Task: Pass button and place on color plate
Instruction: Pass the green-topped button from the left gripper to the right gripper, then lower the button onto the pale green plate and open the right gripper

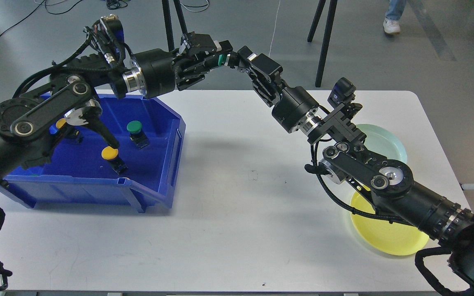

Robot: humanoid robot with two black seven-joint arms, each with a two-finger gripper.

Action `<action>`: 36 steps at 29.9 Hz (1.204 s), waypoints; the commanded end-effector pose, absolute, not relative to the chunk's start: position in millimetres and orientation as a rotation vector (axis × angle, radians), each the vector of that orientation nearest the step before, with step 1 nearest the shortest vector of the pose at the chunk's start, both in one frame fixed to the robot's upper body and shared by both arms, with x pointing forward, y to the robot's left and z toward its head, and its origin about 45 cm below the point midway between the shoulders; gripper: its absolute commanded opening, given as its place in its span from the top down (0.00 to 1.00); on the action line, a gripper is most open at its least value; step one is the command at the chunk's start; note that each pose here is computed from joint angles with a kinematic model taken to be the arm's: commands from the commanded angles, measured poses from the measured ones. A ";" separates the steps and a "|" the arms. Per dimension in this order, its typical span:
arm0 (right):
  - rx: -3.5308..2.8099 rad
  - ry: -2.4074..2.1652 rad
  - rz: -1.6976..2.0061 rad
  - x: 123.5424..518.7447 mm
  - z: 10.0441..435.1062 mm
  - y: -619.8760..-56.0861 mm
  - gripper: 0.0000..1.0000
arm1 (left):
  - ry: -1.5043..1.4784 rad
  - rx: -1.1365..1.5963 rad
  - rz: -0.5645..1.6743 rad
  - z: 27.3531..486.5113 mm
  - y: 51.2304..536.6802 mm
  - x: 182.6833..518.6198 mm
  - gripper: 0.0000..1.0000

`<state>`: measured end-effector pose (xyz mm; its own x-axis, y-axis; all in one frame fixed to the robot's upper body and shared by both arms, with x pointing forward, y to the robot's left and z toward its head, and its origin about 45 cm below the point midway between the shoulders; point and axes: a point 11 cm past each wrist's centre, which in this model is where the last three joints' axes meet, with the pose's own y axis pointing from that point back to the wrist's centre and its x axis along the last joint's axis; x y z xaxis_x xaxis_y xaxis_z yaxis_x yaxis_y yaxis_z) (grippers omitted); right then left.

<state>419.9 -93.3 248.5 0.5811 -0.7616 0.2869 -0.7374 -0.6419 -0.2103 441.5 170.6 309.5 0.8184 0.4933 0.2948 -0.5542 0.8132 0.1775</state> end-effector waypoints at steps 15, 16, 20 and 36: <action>-2.696 1.312 -0.556 417.9 255.7 -89.8 0.91 | -0.238 0.257 0.592 312.9 178.3 445.8 0.13; -2.686 1.309 -0.562 418.0 259.8 -91.8 0.91 | -0.241 0.252 0.605 315.9 183.0 447.4 0.12; -2.664 1.403 -0.678 428.8 272.8 -144.4 0.91 | -0.215 0.184 0.659 328.1 197.0 452.5 0.11; -2.854 1.848 -0.744 405.8 207.9 -308.8 0.91 | -0.095 0.106 0.805 331.3 250.0 464.3 0.07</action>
